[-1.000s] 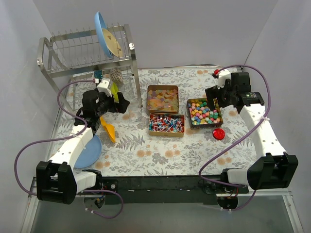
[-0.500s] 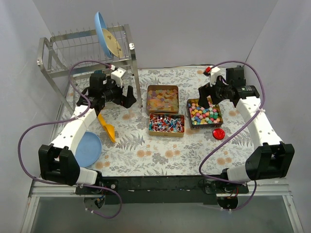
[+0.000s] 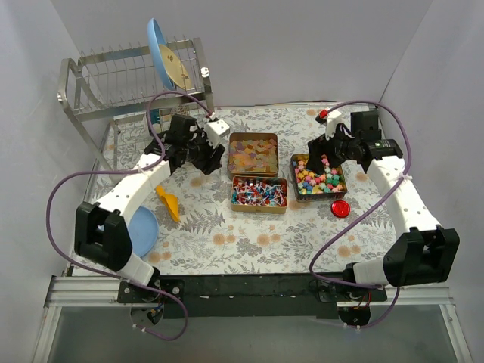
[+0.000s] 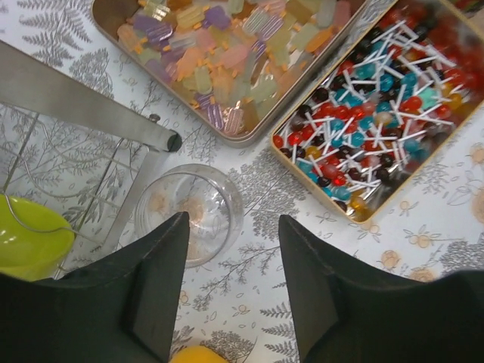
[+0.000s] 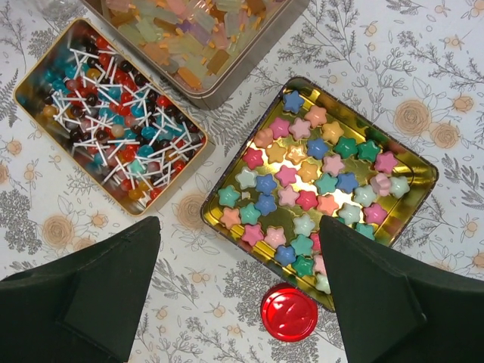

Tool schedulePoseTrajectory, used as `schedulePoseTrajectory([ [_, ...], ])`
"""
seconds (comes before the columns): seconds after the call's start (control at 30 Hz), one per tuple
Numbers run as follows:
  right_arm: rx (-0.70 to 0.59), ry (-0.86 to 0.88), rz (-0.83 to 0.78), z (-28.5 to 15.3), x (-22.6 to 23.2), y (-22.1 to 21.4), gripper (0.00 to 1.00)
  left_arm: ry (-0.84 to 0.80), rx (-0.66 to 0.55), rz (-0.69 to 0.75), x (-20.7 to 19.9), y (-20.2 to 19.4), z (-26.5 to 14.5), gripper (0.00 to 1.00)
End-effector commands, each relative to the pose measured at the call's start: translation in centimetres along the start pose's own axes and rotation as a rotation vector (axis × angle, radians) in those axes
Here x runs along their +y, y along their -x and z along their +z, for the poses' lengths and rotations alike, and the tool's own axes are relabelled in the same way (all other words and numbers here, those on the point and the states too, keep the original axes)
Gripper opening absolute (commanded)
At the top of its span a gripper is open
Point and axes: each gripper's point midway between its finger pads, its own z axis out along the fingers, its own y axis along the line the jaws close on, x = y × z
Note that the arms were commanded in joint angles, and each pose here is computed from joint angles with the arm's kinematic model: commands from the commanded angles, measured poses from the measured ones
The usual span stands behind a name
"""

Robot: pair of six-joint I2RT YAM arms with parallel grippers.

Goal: Pack the candies
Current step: Pick up the packing bottle from the center of the board.

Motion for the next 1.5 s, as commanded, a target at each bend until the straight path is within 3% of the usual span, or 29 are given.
schedulePoseTrajectory([
  [0.0,-0.053,0.001,-0.024,-0.7,0.6,0.8,0.93,0.056,0.072,0.039,1.3,-0.5,0.0,0.46],
  [0.03,-0.054,0.002,-0.024,-0.7,0.6,0.8,0.93,0.057,0.078,0.039,1.4,-0.6,0.1,0.42],
  [0.23,-0.051,0.004,-0.021,-0.6,0.6,0.6,0.92,0.056,0.134,0.013,1.4,-2.4,1.2,0.41],
  [0.37,-0.049,0.006,-0.020,-0.5,0.6,0.5,0.93,0.046,0.155,-0.001,1.4,-2.9,1.8,0.28],
  [0.47,-0.046,0.012,-0.015,-0.4,0.7,0.4,0.93,0.039,0.170,-0.003,1.4,-3.2,2.2,0.26],
  [0.83,-0.009,-0.024,-0.031,-0.3,-0.1,-0.1,0.93,-0.023,0.186,0.036,0.5,-2.5,0.9,0.00],
  [1.03,0.096,-0.093,-0.064,-0.4,-1.5,-2.8,0.93,-0.226,0.095,0.165,-4.1,-0.1,-4.2,0.00],
  [1.17,0.099,-0.109,-0.065,0.3,-2.4,-2.5,0.93,-0.383,0.110,0.250,-8.3,-1.2,-7.9,0.00],
  [1.47,0.050,-0.151,-0.045,3.1,-5.2,-0.4,0.91,-0.513,0.139,0.416,-18.0,-0.9,-9.5,0.00],
])
